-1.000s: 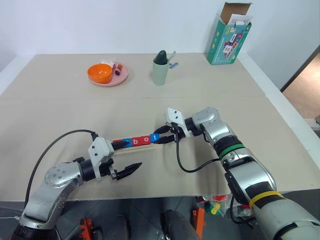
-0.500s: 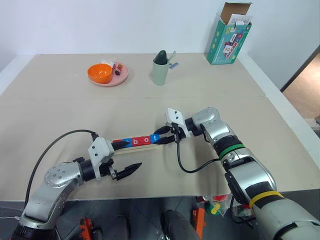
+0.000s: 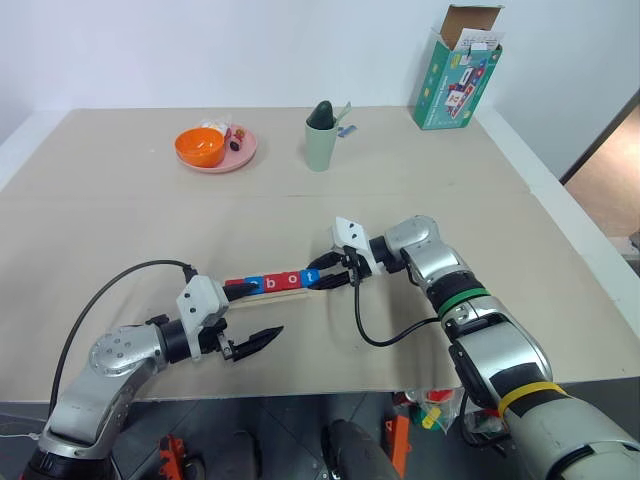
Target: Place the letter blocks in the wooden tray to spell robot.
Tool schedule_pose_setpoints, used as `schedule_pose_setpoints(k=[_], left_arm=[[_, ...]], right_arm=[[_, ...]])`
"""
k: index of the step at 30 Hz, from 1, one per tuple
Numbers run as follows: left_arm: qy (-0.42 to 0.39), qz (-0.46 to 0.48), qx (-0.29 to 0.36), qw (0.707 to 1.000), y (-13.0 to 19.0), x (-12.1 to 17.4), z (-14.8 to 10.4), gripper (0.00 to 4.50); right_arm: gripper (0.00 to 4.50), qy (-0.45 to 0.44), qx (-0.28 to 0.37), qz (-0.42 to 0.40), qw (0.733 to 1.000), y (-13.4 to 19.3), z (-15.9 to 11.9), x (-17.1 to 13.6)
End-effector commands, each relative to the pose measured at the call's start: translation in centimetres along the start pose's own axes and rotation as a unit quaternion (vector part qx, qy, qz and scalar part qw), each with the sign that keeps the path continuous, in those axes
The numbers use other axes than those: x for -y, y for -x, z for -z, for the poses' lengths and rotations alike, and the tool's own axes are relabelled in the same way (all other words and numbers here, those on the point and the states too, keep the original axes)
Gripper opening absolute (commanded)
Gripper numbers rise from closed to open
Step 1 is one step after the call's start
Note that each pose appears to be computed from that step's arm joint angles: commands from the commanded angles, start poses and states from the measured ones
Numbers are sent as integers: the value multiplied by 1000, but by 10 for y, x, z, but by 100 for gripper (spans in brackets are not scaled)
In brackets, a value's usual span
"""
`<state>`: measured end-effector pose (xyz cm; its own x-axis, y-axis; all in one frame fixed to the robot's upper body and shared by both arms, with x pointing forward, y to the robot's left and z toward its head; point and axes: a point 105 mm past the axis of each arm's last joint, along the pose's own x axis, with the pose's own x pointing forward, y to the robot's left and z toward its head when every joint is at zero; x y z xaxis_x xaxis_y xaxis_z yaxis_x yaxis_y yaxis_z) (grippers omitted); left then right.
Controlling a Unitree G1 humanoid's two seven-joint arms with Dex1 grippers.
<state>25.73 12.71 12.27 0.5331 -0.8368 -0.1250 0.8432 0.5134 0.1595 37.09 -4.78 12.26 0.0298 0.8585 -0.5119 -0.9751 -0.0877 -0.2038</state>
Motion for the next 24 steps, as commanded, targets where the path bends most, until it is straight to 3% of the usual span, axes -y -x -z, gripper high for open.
schedule_pose_setpoints(k=[1, 4, 5, 12, 18, 22, 24], left_arm=[[-17, 5, 13, 1000, 1, 2, -8, 450], [-18, 5, 12, 1000, 1, 2, -8, 450], [-18, 6, 12, 1000, 2, 2, -8, 450], [-12, -12, 22, 1000, 4, -3, -12, 450], [10, -92, 44, 995, 17, -26, -20, 450], [-2, -174, 20, 985, 37, -47, -13, 450], [-13, -227, 5, 974, 58, -64, -9, 450]], right_arm=[[327, 6, 1, 4, 1000, 1, -7, 4], [431, 8, 7, 7, 1000, 3, -10, 6], [448, 7, 10, 7, 1000, 4, -12, 7], [448, -10, 66, 50, 996, 22, -34, 15], [448, -71, 163, 155, 972, 57, -51, 13], [448, -90, 187, 245, 947, 86, -40, -3], [448, -108, 157, 284, 940, 103, -13, -20]])
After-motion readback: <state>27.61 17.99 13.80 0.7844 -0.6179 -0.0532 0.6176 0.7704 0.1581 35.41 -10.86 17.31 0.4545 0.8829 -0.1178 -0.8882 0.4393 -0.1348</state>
